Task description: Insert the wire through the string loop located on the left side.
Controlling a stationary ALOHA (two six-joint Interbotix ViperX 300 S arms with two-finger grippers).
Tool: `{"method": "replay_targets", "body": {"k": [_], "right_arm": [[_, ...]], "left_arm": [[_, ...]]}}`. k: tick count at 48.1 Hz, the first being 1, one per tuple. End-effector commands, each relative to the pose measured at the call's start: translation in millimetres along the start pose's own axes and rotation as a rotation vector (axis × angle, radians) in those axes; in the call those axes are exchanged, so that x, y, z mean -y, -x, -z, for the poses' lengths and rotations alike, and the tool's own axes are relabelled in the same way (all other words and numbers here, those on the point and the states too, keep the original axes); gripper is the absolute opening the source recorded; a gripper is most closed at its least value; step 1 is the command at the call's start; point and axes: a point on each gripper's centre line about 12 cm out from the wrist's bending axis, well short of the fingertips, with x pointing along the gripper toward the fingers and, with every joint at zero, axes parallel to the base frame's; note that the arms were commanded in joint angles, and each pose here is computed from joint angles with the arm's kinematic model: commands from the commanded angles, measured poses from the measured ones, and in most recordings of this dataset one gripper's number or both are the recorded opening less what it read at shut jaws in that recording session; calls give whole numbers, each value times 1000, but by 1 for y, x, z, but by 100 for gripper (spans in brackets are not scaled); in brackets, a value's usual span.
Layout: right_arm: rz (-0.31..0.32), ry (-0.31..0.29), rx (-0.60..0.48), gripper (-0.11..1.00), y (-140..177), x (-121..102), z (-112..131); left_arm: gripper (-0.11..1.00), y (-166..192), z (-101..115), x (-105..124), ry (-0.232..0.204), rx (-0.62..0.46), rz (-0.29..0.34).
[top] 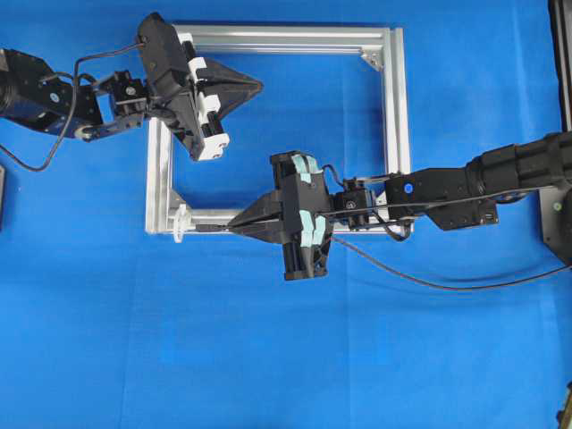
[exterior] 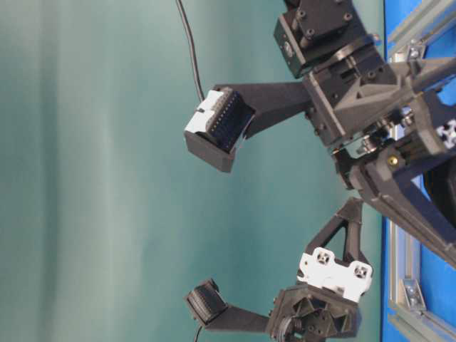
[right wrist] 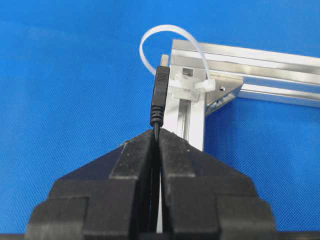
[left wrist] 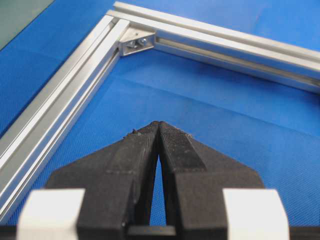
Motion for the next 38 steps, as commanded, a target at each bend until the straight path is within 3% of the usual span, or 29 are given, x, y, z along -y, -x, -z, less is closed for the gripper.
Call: {"method": "replay_targets", "body": {"k": [1, 20, 38], "right_arm": [[-2, -1, 40, 0, 0, -1, -15], [-2, -1, 38, 0, -4, -1, -17], [19, -3, 19, 0, -32, 7, -23]], "left_arm": [[0, 1, -14, 2, 1, 43, 6], [0, 1, -14, 2, 1, 43, 6], [0, 2, -14, 1, 1, 41, 6]]}}
